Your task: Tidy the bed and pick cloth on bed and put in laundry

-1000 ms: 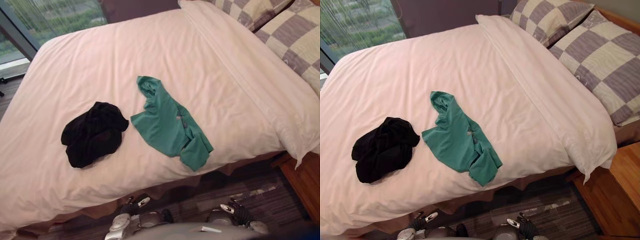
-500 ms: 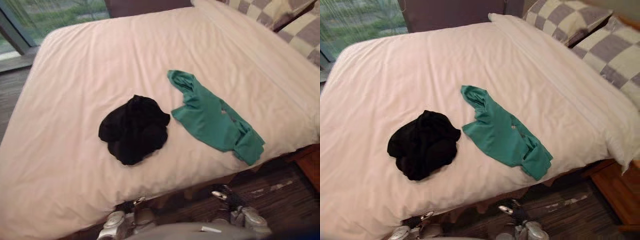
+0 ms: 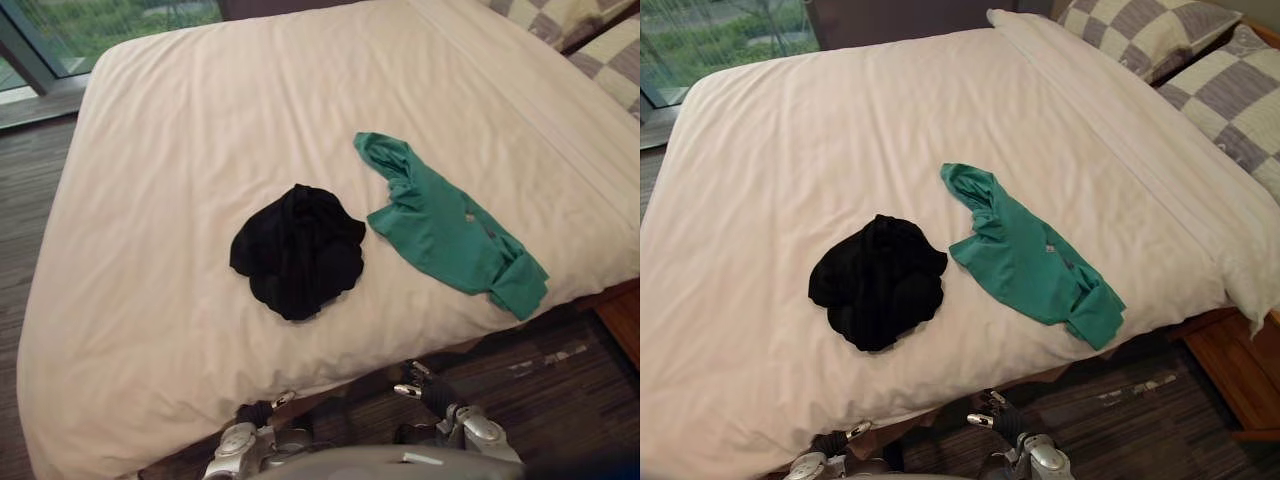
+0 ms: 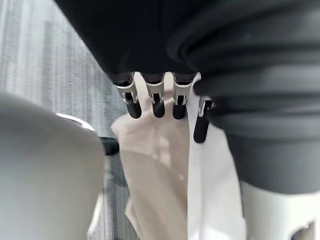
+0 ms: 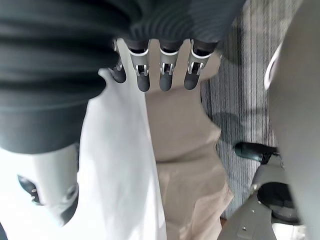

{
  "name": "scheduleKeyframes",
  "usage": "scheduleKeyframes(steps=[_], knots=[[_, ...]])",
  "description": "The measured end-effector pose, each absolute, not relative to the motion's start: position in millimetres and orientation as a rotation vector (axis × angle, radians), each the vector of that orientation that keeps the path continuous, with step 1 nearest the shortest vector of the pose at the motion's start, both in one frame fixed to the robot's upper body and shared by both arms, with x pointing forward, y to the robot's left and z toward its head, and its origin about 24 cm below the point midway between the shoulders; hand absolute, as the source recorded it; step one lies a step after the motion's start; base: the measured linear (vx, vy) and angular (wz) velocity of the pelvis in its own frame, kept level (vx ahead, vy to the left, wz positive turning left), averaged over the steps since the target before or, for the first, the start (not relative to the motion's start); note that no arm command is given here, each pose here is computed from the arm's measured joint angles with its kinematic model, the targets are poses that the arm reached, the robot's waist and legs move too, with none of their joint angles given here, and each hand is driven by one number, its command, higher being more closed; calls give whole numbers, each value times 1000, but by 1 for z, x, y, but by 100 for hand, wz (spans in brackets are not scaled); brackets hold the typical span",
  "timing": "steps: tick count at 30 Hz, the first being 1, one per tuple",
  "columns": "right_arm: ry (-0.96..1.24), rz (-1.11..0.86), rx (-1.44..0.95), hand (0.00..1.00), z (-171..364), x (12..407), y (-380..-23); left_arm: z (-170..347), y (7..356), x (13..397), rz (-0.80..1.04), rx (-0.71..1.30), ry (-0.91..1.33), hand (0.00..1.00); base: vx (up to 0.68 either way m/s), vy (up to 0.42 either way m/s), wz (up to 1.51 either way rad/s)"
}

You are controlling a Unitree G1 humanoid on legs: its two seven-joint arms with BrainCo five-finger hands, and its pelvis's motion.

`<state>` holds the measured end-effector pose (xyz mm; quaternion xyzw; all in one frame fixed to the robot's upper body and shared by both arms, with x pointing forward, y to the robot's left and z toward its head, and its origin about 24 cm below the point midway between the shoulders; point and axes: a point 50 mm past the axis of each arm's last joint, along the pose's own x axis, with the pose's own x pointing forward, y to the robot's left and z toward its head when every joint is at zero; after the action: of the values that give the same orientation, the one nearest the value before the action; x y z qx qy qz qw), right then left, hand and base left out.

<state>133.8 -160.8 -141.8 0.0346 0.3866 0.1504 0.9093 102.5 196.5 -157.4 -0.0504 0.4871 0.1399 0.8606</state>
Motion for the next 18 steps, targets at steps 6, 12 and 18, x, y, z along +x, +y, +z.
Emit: scheduleKeyframes(steps=[6,12,18], knots=[[841,111,159,0,-147,124,-175,-159,197,94,375,-199,1027,0,-79,21,-8],[875,-219,325,0,-154,100,-201,-164,207,71,659,-363,1091,0,-66,16,5],[841,-703,459,0,-152,42,-253,-166,236,19,1149,-546,1133,0,92,0,9]])
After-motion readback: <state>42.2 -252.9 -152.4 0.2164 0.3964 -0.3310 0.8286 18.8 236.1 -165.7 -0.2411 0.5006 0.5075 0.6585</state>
